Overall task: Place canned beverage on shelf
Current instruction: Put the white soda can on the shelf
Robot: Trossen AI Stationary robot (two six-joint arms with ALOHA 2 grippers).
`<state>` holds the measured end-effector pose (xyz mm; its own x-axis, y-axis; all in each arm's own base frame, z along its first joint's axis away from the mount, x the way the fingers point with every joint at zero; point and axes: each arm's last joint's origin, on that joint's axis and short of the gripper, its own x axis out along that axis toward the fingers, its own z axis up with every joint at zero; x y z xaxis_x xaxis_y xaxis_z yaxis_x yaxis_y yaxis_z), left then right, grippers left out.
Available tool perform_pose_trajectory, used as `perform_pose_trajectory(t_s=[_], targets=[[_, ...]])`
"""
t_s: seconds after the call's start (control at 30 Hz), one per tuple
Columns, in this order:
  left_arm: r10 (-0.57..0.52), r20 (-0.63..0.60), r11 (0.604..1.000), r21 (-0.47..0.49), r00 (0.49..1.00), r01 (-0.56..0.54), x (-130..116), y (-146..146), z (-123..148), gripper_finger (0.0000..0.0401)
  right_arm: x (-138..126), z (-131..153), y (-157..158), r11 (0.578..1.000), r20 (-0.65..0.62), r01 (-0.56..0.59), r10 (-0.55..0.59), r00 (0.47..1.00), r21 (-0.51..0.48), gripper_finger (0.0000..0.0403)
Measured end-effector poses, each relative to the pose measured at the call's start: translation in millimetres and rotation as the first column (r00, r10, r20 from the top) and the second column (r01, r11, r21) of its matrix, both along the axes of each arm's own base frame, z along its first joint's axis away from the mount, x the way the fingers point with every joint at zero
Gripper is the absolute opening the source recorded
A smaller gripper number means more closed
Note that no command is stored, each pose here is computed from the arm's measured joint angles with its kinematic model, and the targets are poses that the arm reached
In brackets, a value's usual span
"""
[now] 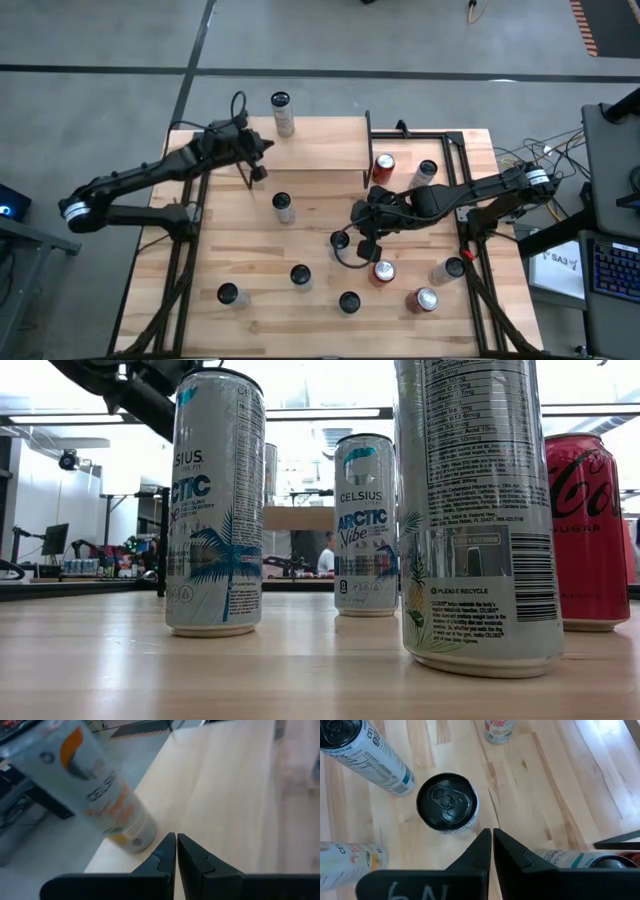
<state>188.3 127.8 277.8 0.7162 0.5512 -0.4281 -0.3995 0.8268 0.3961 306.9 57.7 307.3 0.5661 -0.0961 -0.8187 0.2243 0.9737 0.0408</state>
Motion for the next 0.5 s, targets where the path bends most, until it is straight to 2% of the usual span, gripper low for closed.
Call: perform_pose_trajectory(t_s=[0.13, 0.27, 0.5], targets=[[0.003, -0.002, 1.000, 0.031, 1.000, -0.003, 1, 9, -1, 0.0000, 0, 0, 0, 1.000, 0.001, 0.003, -0.003, 1.000, -0.004, 0.0009], [-0.021, 0.032, 0.999, 0.030, 0.999, 0.020, 5, 18, -4, 0.0000, 0, 0, -1, 0.999, 0.008, 0.024, -0.023, 1.000, -0.035, 0.0009], [0.005, 0.050, 1.000, 0.029, 0.999, -0.007, 12, 31, -11, 0.0000, 0, 0, -2, 0.999, 0.010, 0.029, -0.028, 1.000, -0.042, 0.0009]])
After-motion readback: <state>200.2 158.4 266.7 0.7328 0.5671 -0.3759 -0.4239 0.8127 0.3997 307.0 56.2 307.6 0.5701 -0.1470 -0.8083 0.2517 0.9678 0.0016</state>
